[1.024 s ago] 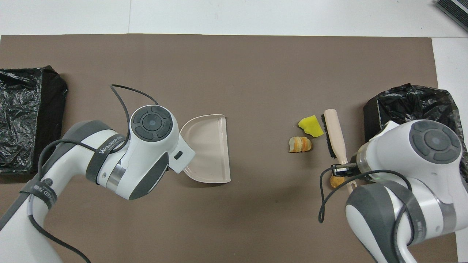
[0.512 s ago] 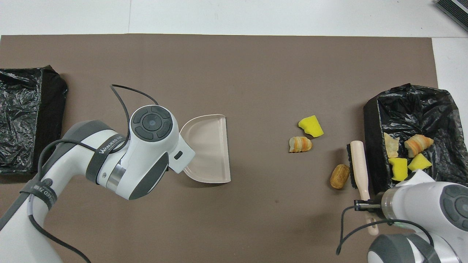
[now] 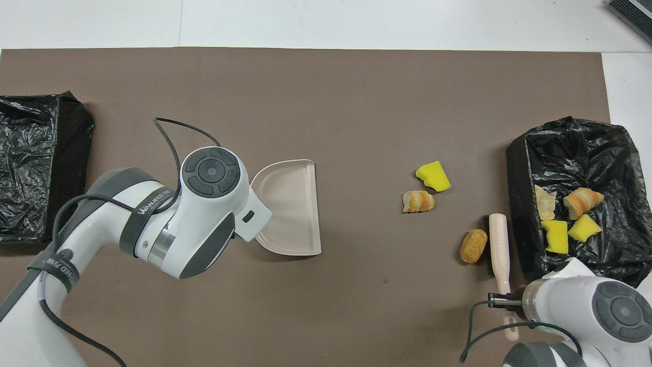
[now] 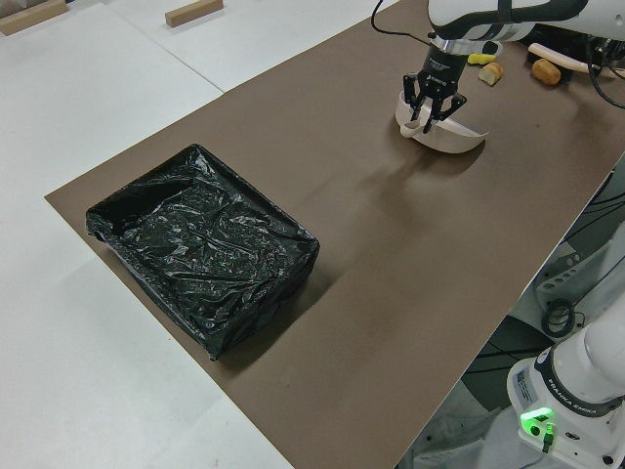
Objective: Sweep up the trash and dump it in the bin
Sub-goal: 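Sweep the bread pieces into the held dustpan with the right gripper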
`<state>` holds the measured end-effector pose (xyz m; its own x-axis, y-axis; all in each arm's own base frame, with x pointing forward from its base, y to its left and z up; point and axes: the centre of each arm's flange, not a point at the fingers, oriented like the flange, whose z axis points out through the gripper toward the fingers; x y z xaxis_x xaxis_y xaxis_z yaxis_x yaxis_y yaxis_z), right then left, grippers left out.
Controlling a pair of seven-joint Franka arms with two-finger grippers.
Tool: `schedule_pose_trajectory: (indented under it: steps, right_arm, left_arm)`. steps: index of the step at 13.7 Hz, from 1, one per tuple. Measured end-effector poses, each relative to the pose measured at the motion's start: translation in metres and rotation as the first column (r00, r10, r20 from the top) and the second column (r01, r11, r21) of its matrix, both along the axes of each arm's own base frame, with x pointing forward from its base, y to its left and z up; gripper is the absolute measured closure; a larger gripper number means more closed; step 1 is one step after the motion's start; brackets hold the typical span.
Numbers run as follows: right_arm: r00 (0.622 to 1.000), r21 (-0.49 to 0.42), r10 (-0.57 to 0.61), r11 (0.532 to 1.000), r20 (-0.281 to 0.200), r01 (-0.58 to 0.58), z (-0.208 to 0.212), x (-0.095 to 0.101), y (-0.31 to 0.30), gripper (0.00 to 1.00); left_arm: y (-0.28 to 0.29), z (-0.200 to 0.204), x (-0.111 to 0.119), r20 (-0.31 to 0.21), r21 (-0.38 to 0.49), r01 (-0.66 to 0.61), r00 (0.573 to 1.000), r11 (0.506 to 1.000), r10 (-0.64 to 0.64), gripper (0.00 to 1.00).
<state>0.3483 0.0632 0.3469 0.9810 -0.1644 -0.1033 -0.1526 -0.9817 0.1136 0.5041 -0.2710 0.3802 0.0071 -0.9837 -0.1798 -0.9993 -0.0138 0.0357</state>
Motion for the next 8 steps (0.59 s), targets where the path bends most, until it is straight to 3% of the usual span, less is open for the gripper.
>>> schedule_pose_trajectory:
  steps: [4, 8]
  right_arm:
    - [0.999, -0.005, -0.037, 0.999, 0.006, 0.037, 0.003, 0.033, 0.041, 0.74]
    - [0.998, 0.054, -0.07, 0.996, 0.009, 0.069, 0.012, 0.06, 0.088, 0.74]
  left_arm:
    - [0.0, 0.0, 0.0, 0.001, -0.001, 0.0, 1.0, 1.0, 0.0, 0.68]
    - [0.0, 0.0, 0.0, 0.001, -0.001, 0.0, 1.0, 1.0, 0.0, 0.68]
